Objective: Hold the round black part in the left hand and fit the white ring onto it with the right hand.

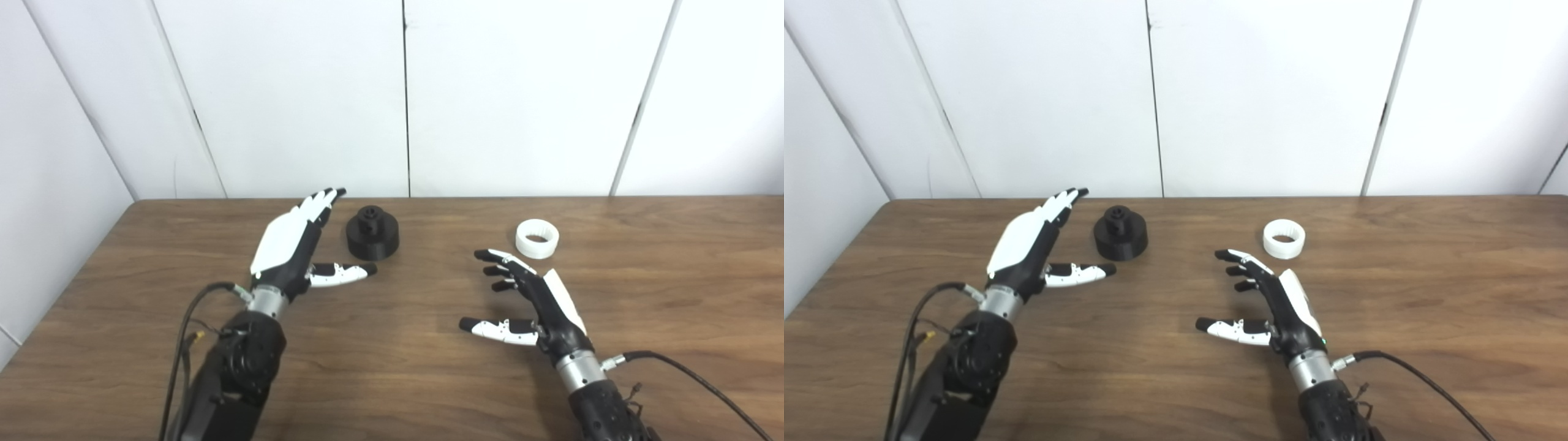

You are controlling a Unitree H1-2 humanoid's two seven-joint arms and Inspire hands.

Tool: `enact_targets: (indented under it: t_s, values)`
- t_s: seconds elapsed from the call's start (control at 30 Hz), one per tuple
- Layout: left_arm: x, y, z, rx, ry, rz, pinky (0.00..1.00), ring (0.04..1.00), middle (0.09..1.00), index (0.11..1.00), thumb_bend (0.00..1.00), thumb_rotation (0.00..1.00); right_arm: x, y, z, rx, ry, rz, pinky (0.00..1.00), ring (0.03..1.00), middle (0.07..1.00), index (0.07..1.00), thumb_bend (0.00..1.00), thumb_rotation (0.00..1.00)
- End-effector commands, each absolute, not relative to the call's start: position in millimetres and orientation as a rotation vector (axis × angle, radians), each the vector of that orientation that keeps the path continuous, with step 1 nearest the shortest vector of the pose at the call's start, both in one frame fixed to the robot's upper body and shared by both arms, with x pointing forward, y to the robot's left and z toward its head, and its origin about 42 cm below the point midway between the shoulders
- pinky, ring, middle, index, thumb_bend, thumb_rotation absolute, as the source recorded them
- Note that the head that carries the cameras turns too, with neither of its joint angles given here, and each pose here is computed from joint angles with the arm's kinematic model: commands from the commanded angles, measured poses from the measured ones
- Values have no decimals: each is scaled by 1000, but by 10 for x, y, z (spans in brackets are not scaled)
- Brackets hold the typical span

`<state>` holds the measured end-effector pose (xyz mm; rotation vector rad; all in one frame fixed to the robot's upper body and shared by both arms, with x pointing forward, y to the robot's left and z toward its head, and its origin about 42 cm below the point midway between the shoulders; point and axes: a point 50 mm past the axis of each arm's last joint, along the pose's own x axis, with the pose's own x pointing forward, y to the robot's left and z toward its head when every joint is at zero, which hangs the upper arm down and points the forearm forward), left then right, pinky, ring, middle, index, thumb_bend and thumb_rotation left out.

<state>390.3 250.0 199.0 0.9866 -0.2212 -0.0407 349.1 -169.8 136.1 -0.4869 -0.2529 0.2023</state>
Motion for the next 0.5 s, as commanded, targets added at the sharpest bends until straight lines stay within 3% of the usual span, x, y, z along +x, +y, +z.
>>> enact_targets:
  t_s: [0.0, 0.47]
  values:
    - [4058, 2478, 2260, 1025, -291, -26, 1000, 1000, 1000, 976, 885, 427, 3472, -1787, 1221, -513, -242, 210, 689, 793, 844, 802, 759, 216]
    - [4476, 2466, 2213, 1163, -238, -39, 1000, 1000, 1000, 935, 928, 511, 3488, -1780, 1224, -521, -254, 211, 686, 784, 842, 802, 752, 232]
